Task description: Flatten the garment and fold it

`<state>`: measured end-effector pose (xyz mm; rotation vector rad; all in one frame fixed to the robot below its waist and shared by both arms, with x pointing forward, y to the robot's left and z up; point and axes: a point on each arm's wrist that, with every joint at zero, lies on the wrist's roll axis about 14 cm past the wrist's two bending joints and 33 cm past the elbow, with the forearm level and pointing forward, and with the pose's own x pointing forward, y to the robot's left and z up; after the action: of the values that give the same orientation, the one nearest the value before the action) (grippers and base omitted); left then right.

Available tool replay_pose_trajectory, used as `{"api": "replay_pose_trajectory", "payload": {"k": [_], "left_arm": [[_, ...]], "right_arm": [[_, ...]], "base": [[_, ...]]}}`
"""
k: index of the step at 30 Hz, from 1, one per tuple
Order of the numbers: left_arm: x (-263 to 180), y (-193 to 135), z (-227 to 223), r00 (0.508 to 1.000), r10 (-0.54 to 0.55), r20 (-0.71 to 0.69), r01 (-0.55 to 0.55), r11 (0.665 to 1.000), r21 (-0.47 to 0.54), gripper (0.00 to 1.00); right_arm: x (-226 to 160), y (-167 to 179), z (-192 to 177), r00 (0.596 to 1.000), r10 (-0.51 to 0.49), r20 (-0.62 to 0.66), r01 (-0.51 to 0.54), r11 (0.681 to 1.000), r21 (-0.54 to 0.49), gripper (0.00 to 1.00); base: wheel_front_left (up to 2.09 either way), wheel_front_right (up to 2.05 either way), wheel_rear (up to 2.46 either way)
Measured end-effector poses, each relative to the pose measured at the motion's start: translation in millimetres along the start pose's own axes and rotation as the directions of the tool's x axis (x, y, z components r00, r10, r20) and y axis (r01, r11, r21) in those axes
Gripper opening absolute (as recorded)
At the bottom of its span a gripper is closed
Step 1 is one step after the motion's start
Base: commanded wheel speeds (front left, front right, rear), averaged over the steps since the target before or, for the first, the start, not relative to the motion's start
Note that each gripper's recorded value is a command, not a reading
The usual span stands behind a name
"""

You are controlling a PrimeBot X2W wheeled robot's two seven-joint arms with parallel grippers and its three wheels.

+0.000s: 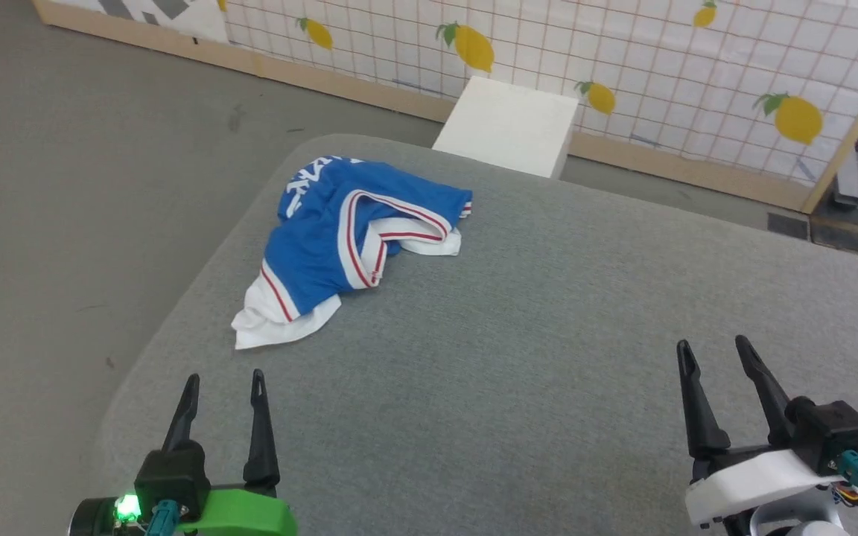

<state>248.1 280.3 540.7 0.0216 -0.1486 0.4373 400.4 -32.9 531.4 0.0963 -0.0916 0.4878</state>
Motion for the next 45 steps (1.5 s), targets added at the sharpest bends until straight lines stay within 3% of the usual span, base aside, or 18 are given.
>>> {"api": "replay_pose_trajectory", "payload": {"k": [27,41,45], "left_arm": [[-27,31,9,0.993,0.109,0.053,-0.109,0.994,-0.001,1.00],[-12,20,33,0.988,0.092,0.120,-0.086,0.995,-0.054,1.00],[4,8,47,0.985,0.003,0.170,0.013,0.995,-0.094,1.00]], "right_arm": [[13,21,-3,0.998,0.060,0.028,-0.061,0.998,0.033,1.00],[15,13,-10,0.999,0.046,0.018,-0.046,0.998,0.031,1.00],[16,12,-11,0.999,0.043,0.017,-0.043,0.999,0.026,1.00]], "base": [[0.00,0.00,0.00],[0.00,0.00,0.00],[0.00,0.00,0.00]]}}
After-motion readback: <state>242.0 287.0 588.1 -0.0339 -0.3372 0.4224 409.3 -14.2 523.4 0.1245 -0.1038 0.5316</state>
